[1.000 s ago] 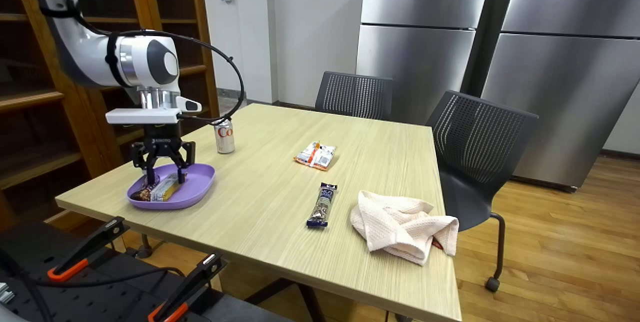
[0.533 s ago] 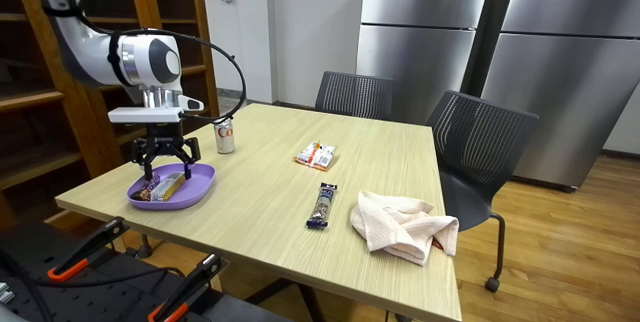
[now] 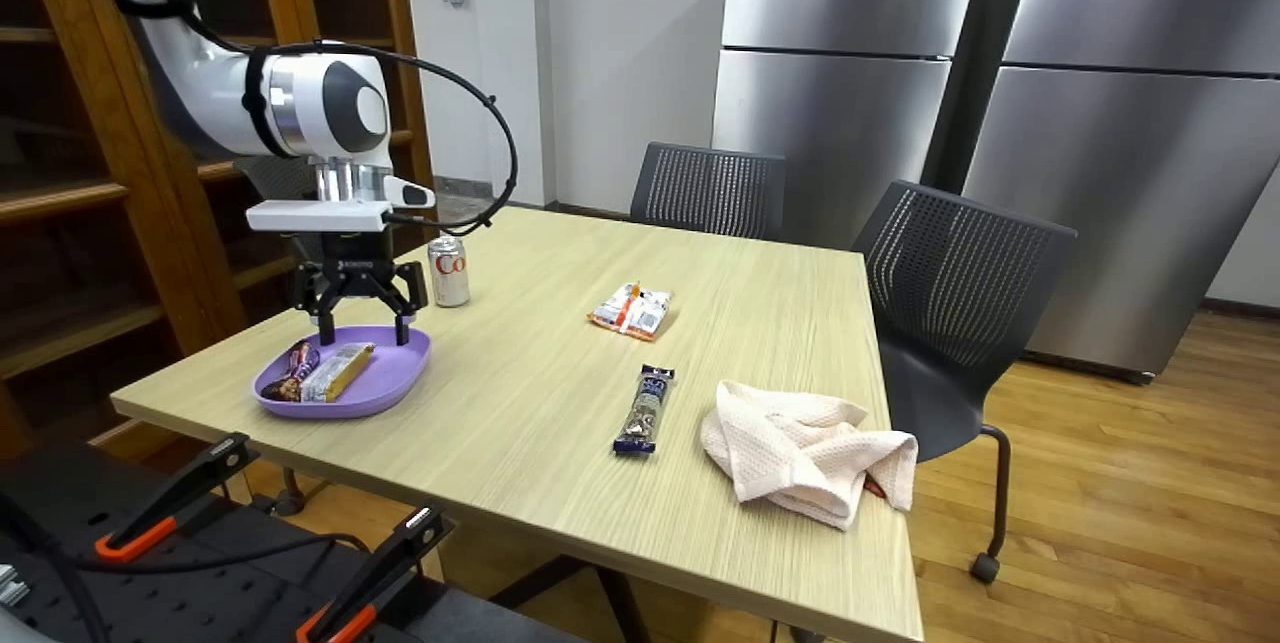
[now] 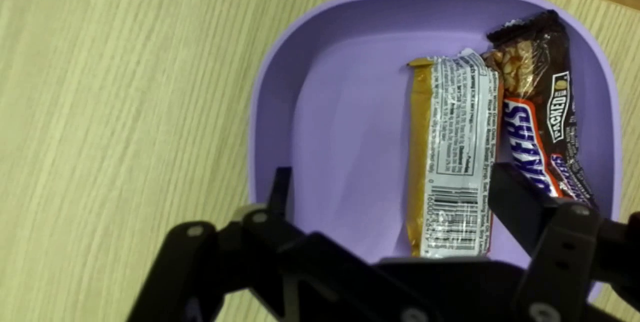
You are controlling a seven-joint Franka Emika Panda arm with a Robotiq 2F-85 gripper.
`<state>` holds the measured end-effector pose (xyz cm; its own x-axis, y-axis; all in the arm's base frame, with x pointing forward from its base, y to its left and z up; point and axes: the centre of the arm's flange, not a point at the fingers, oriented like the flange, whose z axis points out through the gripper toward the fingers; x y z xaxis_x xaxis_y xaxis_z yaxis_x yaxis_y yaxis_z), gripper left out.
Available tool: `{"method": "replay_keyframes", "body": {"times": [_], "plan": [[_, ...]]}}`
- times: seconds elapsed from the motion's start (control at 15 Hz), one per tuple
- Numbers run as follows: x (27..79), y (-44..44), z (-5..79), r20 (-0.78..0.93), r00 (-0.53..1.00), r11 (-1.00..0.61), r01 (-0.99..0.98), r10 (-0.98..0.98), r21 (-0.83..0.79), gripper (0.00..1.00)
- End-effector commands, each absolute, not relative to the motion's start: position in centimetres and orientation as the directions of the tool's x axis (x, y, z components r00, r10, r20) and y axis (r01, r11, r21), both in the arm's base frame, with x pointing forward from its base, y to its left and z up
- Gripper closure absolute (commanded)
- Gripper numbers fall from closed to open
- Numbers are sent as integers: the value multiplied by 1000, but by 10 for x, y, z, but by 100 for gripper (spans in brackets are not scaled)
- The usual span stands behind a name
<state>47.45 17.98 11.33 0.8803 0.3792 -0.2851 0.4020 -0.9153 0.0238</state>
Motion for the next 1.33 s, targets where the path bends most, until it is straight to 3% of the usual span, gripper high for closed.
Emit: {"method": "replay_keyframes", "body": {"times": [0.0,1.27], "plan": [[471,153,135,-264,906,-937,349,331,25,0],[486,-11,149,-226,968,-993,117,110,17,0]]}}
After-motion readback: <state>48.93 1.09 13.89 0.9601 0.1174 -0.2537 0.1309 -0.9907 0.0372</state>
